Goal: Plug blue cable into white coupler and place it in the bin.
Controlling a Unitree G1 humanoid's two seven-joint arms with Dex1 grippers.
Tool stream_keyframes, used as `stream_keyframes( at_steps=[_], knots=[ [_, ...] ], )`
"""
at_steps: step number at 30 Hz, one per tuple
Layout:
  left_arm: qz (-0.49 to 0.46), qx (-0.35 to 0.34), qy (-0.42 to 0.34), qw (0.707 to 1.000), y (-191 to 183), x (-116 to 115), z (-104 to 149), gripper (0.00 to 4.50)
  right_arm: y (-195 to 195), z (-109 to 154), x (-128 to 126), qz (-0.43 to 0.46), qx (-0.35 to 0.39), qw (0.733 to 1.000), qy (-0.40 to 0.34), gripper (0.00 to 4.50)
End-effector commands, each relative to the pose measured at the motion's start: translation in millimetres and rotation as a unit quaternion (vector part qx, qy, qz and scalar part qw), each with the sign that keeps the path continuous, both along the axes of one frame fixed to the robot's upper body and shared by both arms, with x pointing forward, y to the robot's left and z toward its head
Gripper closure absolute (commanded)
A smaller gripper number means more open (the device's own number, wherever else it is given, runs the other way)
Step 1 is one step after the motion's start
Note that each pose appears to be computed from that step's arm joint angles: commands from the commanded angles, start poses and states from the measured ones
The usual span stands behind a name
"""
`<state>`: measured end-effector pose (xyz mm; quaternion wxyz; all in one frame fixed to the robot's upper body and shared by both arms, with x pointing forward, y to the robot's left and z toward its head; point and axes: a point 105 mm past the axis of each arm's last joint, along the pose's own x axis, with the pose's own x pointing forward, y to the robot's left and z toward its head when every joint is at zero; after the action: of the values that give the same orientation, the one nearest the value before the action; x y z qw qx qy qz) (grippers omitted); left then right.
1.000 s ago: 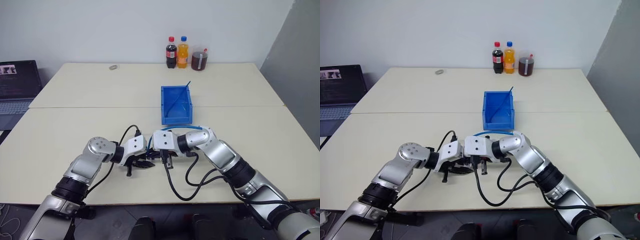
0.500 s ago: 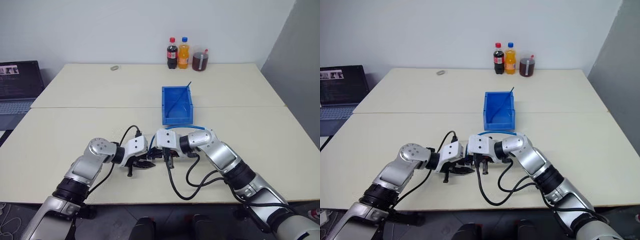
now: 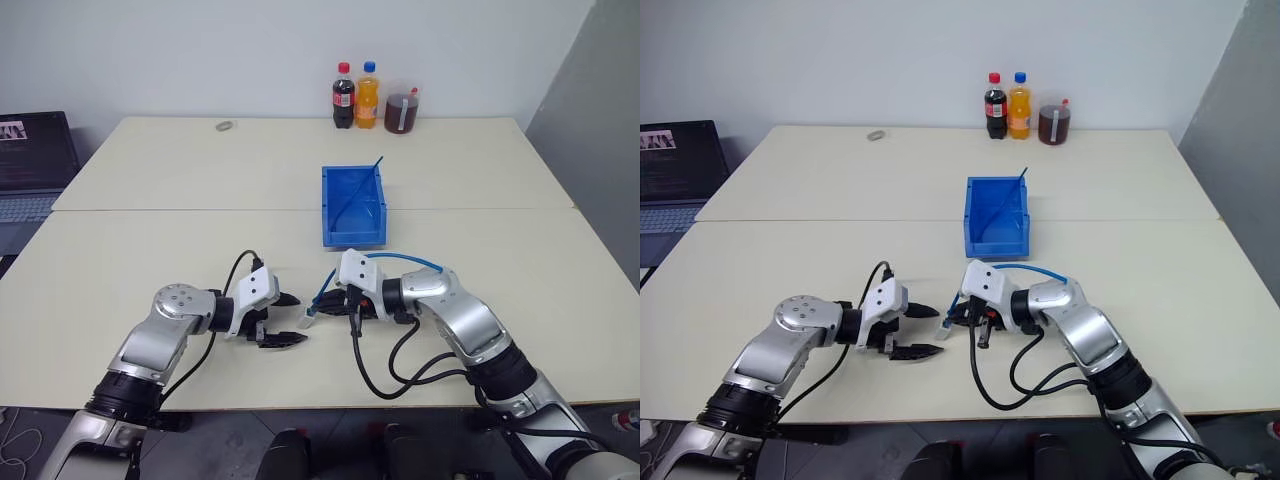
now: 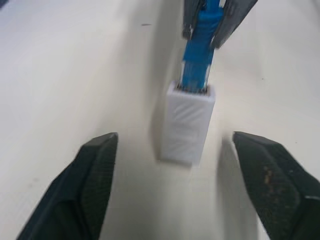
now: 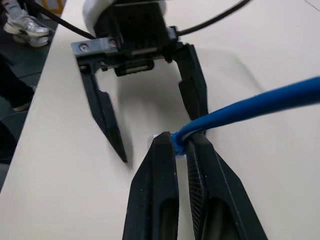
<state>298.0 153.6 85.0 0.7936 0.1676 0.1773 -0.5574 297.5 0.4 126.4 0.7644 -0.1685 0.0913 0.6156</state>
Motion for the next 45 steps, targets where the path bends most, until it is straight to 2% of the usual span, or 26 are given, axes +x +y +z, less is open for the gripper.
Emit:
stream_keyframes(
  at_steps=[1, 5, 9, 14, 20, 22, 23, 29, 35, 39, 41, 45],
  knots=[
    [0.071, -0.06, -0.079, 0.993, 2, 22, 45, 0.03, -13, 56, 8, -0.041, 0.101, 0.994, -0.01, 4.5],
    [0.126, -0.073, -0.13, 0.981, 3, 42, 67, 0.03, -35, 93, 32, -0.105, 0.178, 0.978, 0.007, 4.5],
    [0.126, -0.071, -0.148, 0.978, -6, 49, 78, 0.03, -53, 118, 66, -0.162, 0.205, 0.965, 0.0, 4.5],
    [0.126, -0.075, -0.156, 0.977, -18, 57, 89, 0.03, -61, 117, 122, -0.249, 0.183, 0.951, 0.002, 4.5],
    [0.133, -0.095, -0.169, 0.972, -31, 63, 107, 0.03, -54, 112, 144, -0.25, 0.139, 0.958, 0.009, 4.5],
    [0.139, -0.105, -0.167, 0.97, -32, 63, 110, 0.0, -55, 109, 146, -0.243, 0.114, 0.963, 0.002, 3.8],
    [0.141, -0.107, -0.166, 0.97, -32, 63, 111, 0.0, -55, 108, 146, -0.237, 0.1, 0.966, -0.003, 3.75],
    [0.142, -0.102, -0.172, 0.969, -30, 63, 112, 0.0, -79, 105, 140, -0.166, -0.054, 0.983, -0.052, 2.3],
    [0.165, -0.092, -0.178, 0.966, -15, 70, 108, 0.0, -112, 110, 132, -0.128, -0.141, 0.98, -0.065, 0.92],
    [0.183, -0.101, -0.169, 0.963, -6, 73, 106, 0.0, -132, 102, 123, -0.099, -0.19, 0.975, -0.064, 0.04],
    [0.205, -0.099, -0.169, 0.959, 5, 75, 104, 0.0, -141, 97, 116, -0.087, -0.199, 0.974, -0.065, 0.04],
    [0.271, -0.085, -0.187, 0.94, 40, 78, 103, 0.0, -154, 106, 104, -0.123, -0.091, 0.985, -0.082, 0.04]
  ],
)
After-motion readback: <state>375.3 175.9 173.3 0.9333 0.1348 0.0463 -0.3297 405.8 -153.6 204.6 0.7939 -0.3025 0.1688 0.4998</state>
